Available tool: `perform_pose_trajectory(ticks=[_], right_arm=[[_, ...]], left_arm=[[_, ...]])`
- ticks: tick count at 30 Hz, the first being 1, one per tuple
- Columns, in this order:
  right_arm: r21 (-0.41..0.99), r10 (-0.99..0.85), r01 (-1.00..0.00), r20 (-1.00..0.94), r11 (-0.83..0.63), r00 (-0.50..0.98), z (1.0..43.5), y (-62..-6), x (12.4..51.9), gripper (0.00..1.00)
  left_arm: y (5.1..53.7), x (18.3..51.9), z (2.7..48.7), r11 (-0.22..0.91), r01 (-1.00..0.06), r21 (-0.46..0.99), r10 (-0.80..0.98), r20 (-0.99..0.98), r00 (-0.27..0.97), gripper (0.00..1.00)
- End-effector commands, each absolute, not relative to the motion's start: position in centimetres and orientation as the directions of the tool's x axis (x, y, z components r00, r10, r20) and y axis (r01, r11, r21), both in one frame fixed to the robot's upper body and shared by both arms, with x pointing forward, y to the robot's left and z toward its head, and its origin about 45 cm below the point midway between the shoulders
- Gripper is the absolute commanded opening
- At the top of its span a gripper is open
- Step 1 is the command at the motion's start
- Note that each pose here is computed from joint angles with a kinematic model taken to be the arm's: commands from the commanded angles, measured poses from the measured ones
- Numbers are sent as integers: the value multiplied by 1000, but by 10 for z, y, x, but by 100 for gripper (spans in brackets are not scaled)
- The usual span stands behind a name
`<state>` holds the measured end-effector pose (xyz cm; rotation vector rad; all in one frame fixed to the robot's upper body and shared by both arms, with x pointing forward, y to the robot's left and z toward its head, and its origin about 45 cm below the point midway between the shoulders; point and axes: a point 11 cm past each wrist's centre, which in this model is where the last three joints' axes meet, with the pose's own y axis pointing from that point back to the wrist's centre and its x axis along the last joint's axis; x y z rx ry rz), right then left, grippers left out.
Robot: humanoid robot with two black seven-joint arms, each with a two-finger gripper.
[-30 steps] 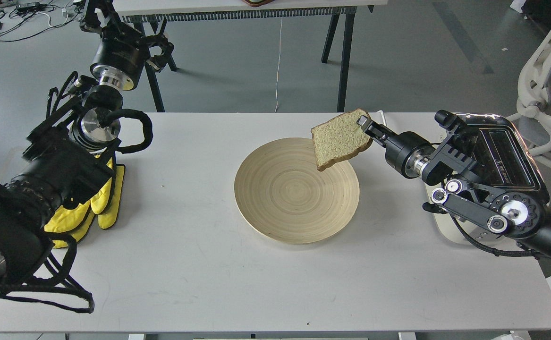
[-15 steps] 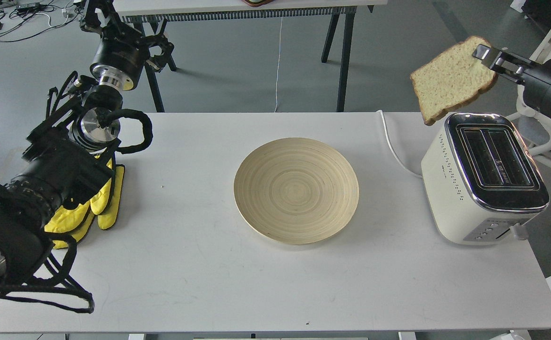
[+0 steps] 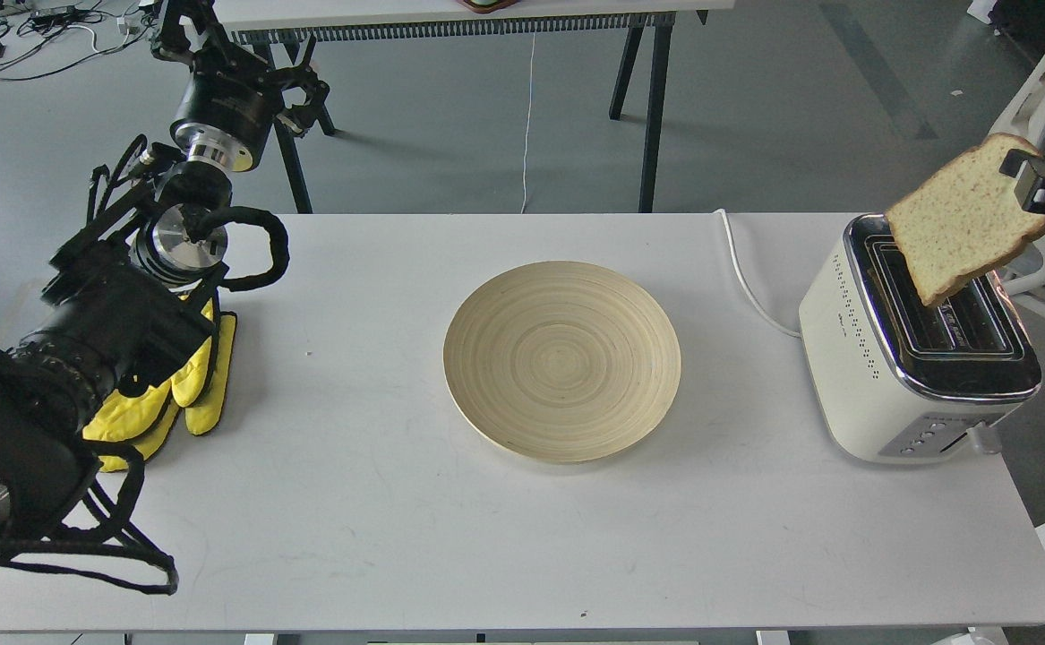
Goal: Put bread in toaster with right arm
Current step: 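Lower the bread slice into the toaster slot with the right gripper, then open the right gripper and raise it away from the toaster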
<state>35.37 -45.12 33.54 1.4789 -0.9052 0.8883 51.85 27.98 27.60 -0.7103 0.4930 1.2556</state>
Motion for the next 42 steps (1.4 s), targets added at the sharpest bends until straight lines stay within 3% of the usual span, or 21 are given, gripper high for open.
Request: perform_pose_trajectory(ticks=[1,19,23,27,28,30,32,38,42], right_arm=[[445,-63,-891,890,-87,451,314,-442,361,2],[470,-69,-878,876,-95,476,300,-438,363,2],[508,-75,-855,853,-99,516,280,-437,355,4],[514,-85,-850,848,-111,524,267,-432,352,20],[504,-87,-856,853,-112,514,267,-431,354,30],[491,-92,-863,860,-115,502,270,-429,355,53],[474,-103,-872,868,-123,486,275,-427,358,99],[356,-197,-918,901,-175,387,310,-410,379,99],[211,-512,-947,801,-243,310,346,-379,404,99]], left_arm=[[280,519,276,146,-966,-211,679,-689,253,100],[280,519,276,147,-966,-211,680,-688,254,100],[280,519,276,146,-966,-212,680,-688,254,100],[280,519,276,147,-966,-211,680,-688,254,100],[279,519,276,147,-966,-212,679,-689,254,100],[280,519,276,147,-966,-211,680,-688,254,100],[280,519,276,147,-966,-211,680,-688,254,100],[280,519,276,147,-966,-211,680,-688,254,100],[280,519,276,147,-966,-211,680,-688,254,100]])
